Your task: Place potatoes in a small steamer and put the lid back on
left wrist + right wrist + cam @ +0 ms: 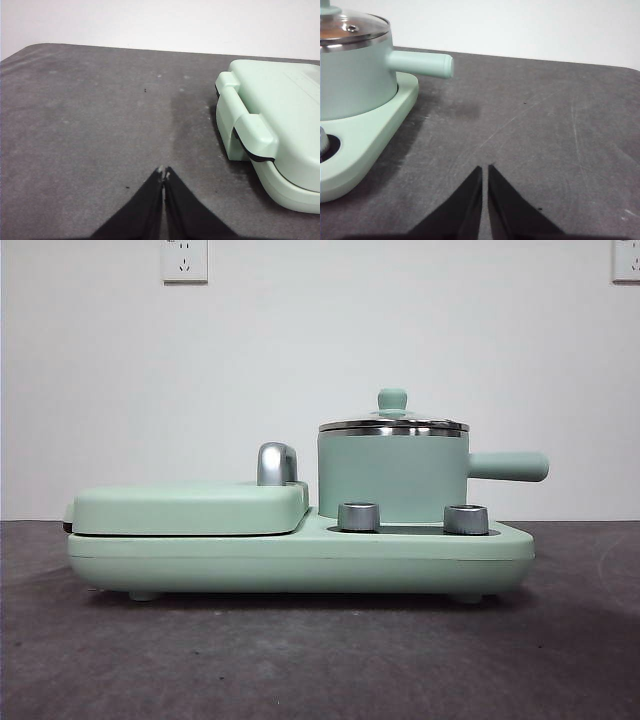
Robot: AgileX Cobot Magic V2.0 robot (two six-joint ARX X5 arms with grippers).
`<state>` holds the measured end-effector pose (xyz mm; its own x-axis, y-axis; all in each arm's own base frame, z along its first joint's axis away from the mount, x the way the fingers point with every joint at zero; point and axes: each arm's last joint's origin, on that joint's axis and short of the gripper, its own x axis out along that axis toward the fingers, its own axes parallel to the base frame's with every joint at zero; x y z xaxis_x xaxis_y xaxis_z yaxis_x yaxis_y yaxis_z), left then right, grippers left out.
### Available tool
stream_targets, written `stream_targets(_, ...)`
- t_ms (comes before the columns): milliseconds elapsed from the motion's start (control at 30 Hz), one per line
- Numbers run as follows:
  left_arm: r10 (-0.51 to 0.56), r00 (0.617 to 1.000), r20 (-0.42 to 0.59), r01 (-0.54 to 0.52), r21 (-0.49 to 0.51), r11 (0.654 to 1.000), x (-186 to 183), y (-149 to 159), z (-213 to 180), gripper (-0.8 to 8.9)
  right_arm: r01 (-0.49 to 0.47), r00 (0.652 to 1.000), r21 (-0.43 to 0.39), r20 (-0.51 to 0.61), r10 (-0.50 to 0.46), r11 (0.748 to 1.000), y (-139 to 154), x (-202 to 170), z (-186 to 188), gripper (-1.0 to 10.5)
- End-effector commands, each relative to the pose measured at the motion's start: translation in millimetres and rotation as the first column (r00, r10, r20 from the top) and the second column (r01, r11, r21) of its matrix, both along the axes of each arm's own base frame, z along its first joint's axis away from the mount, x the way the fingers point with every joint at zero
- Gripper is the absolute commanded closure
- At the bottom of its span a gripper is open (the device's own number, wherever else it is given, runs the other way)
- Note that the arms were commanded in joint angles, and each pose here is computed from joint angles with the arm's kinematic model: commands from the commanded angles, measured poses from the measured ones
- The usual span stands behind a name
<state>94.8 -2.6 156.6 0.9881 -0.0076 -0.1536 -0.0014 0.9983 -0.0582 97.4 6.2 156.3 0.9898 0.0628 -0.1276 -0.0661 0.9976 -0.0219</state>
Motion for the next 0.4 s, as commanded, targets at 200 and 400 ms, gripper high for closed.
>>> stream_targets(200,0.001,1.0,-0.009,-0.001,0.011,1.0,1.0,0.0,-5.5,8.08,0.004,1.0,0.011,-0.014,-0.004,1.0,-0.3,-1.4,-3.6,9.3)
stream_targets(400,0.001,1.0,-0.008,-0.001,0.011,1.0,1.1,0.0,-5.4,8.08,0.003,1.0,0.014,-0.007,-0.003,1.0,-0.2,-1.3,-2.6,9.3)
